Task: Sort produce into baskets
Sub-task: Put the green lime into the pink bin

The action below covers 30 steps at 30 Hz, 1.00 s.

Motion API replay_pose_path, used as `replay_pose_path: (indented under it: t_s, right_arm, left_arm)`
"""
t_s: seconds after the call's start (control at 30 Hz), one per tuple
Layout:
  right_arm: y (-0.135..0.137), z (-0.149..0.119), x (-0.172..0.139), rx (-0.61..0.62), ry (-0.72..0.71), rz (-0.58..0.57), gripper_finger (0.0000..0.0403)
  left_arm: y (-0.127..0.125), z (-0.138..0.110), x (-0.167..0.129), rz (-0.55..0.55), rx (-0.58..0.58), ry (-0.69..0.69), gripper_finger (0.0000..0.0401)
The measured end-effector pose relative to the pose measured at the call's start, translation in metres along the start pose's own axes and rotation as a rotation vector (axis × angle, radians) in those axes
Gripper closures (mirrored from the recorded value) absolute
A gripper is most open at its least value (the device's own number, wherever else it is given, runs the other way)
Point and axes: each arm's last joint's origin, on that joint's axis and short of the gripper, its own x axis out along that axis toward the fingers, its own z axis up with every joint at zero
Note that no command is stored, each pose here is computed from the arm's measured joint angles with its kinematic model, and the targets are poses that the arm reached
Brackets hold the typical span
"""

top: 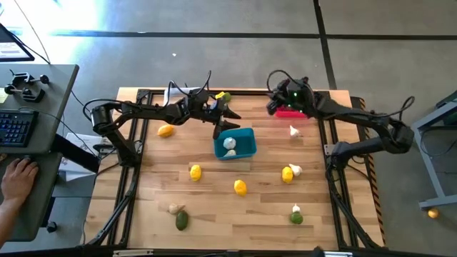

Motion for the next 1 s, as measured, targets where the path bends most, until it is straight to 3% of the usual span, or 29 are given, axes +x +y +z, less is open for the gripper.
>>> replay_pose_path:
  t_s: [0.2,0.33,0.83,1.0]
  right_arm:
    - [-0.055,-0.028,0.019,0.099,0.178,-0.197,0.0295]
    - [-0.079,-0.053,0.029,0.153,0.278,-0.268,0.0294]
    - [-0.102,-0.091,0.064,0.222,0.381,-0.369,0.0292]
    - [-0.102,-0.091,0.066,0.22,0.372,-0.383,0.0257]
  left_arm:
    - [-0.001,-0.001,0.0,-0.002,-0.001,0.005,0.0225]
    - [-0.001,-0.001,0.001,-0.004,-0.001,0.006,0.0225]
    - [-0.001,-0.001,0.001,0.02,-0.003,0.009,0.0225]
    - [-0.001,-0.001,0.001,0.02,-0.005,0.014,0.0225]
